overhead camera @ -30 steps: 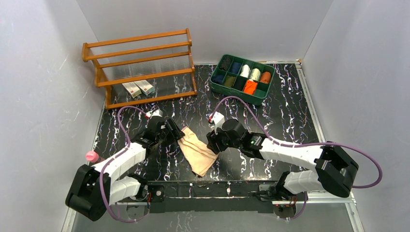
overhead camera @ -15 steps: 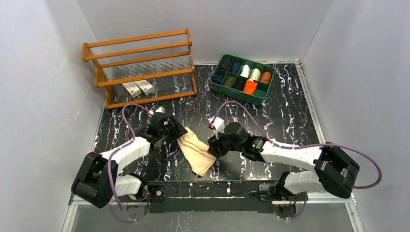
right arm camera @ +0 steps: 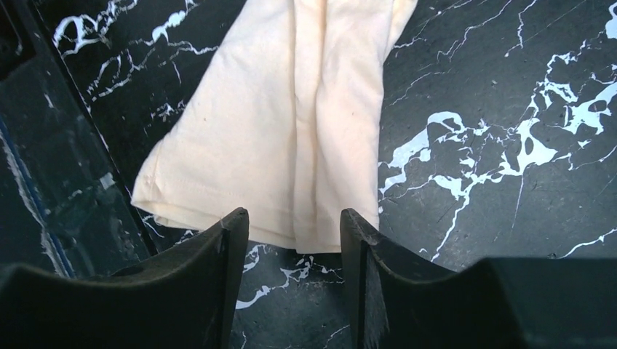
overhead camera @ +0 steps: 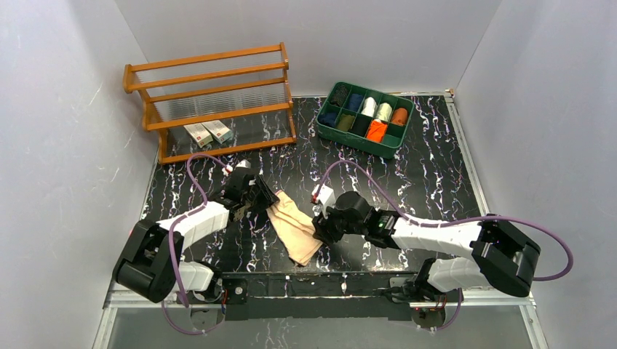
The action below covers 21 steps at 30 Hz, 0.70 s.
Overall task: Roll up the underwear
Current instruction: Fold the underwear at the center of the board.
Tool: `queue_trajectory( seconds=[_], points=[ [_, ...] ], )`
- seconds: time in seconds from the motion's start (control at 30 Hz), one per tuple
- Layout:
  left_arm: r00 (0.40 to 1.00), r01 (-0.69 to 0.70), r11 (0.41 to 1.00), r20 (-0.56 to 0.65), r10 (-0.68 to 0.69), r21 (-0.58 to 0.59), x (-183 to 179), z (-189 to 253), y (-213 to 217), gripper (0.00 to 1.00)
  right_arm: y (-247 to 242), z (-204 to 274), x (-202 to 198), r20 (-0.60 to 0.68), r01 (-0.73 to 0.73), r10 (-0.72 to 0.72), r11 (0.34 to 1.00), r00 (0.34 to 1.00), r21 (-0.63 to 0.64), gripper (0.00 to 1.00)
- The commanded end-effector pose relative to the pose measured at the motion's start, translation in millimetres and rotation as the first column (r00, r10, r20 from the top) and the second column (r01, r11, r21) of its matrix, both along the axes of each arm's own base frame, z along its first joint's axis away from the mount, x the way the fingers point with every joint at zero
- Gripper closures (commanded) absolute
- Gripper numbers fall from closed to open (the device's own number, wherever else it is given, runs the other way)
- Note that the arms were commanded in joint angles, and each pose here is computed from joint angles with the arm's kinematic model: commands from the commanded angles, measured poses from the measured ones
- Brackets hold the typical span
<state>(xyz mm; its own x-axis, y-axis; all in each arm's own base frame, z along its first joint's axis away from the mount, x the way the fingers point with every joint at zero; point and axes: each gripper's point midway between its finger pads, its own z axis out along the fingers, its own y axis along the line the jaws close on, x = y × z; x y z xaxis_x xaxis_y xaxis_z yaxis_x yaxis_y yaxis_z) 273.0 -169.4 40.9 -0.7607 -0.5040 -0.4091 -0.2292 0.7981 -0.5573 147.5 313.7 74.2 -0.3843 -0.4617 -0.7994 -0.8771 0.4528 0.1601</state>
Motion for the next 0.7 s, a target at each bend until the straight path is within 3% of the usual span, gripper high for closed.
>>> queue_trajectory(
  seconds=[0.0, 0.5, 0.67],
  points=[
    [0.999, 0.016, 1.0, 0.039, -0.017, 0.013, 11.7, 10.9, -1.6, 0.72, -0.7, 2.6, 5.8, 0.106, -0.028, 0.03, 0.999, 0.994, -0.023, 0.4],
    [0.999, 0.025, 0.999, 0.026, -0.026, 0.029, 11.5, 6.9, -0.6, 0.82, 7.4, -17.4, 8.0, 0.249, -0.078, 0.113, 0.986, 0.962, -0.147, 0.34],
    [0.999, 0.031, 0.999, 0.021, -0.032, 0.02, 10.2, 5.8, -2.4, 0.83, 2.7, -26.3, 15.7, 0.29, -0.03, 0.084, 0.982, 0.953, -0.187, 0.39]
  ],
)
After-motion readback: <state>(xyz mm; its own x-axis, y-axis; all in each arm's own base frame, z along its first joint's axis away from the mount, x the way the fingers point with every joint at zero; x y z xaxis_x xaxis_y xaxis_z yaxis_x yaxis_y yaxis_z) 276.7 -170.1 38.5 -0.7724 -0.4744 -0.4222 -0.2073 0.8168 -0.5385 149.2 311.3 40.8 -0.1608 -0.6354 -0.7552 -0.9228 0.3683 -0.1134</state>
